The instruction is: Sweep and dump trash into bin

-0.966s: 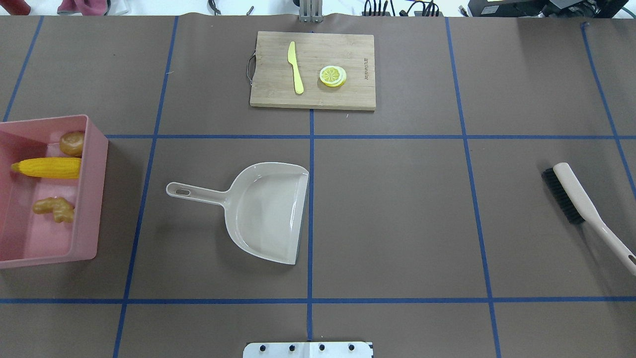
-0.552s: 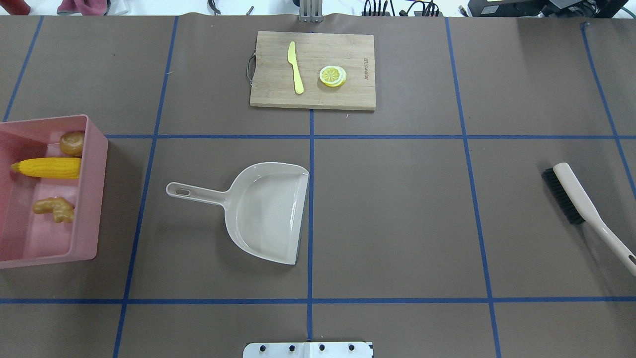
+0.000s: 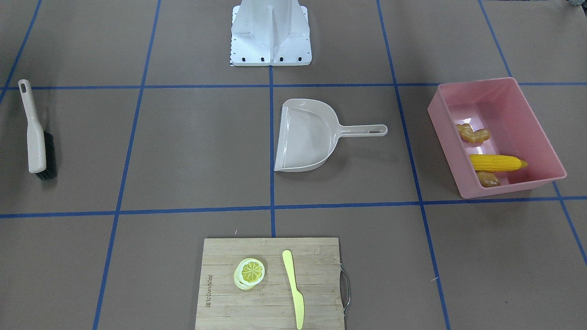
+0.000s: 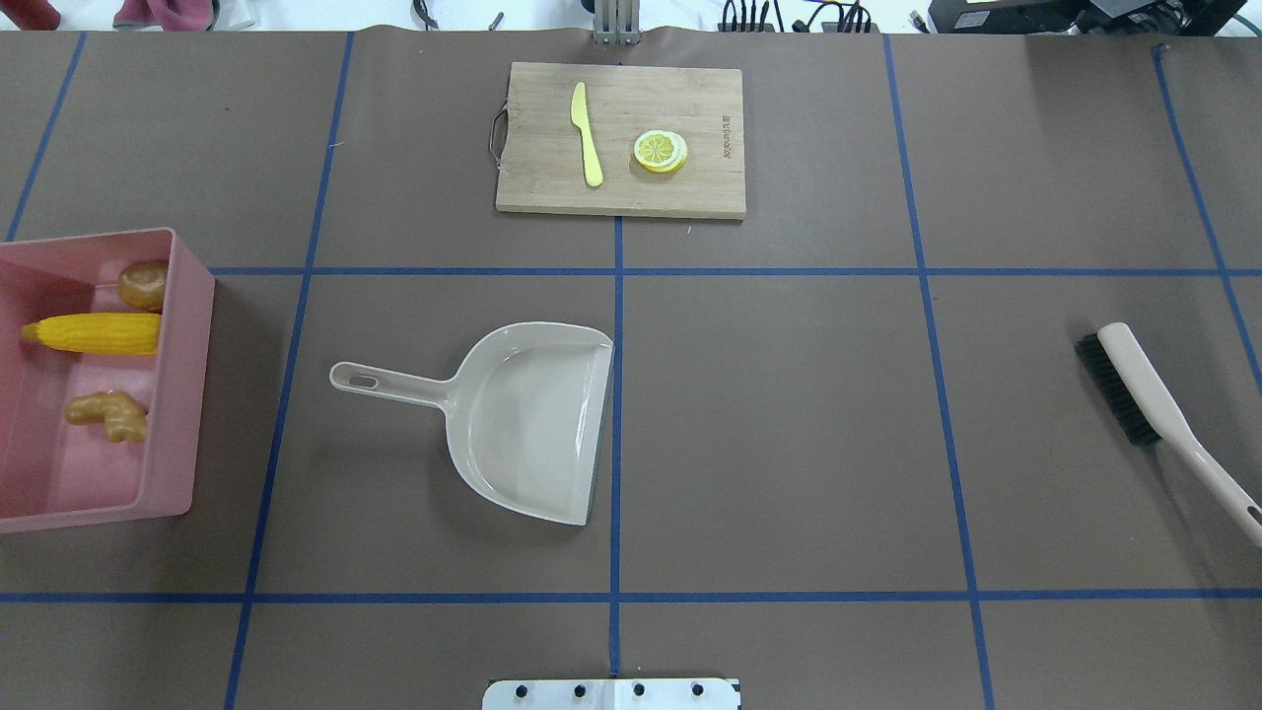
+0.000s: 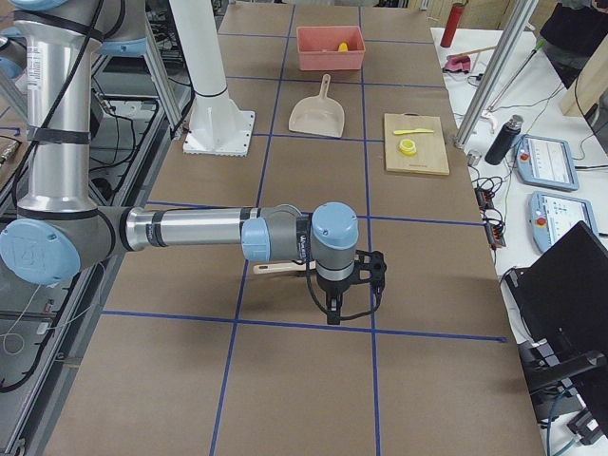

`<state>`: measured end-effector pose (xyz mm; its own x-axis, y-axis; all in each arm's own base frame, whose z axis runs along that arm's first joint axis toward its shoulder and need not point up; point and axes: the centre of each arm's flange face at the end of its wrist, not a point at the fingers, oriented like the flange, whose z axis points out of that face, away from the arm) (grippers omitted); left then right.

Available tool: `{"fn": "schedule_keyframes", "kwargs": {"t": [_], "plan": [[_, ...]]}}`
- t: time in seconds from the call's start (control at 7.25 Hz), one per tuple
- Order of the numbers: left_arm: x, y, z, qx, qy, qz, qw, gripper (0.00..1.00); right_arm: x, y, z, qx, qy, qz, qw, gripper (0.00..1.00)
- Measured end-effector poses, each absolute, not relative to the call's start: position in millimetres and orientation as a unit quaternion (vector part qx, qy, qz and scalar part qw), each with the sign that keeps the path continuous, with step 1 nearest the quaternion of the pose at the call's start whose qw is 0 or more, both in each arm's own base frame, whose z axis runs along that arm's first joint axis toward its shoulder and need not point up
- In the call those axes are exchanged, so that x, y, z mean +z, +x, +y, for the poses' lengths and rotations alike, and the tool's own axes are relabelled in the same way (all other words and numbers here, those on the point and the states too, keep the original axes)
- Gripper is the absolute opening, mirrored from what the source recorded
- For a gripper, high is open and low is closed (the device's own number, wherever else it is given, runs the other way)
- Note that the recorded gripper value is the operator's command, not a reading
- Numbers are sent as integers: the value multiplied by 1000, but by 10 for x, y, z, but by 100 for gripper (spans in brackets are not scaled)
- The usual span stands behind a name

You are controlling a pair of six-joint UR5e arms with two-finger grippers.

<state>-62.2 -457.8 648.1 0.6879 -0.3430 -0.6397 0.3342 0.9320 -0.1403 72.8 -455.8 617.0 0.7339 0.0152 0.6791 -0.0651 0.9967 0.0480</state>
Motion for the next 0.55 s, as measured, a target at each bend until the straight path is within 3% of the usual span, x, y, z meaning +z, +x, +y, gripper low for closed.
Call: {"fn": "schedule_keyframes", "kwargs": {"t": [0.55], "plan": [[6528,-640,-4703,-175,38,343,922,98,6175,712,-4567,21,32,-364,931,100]]}}
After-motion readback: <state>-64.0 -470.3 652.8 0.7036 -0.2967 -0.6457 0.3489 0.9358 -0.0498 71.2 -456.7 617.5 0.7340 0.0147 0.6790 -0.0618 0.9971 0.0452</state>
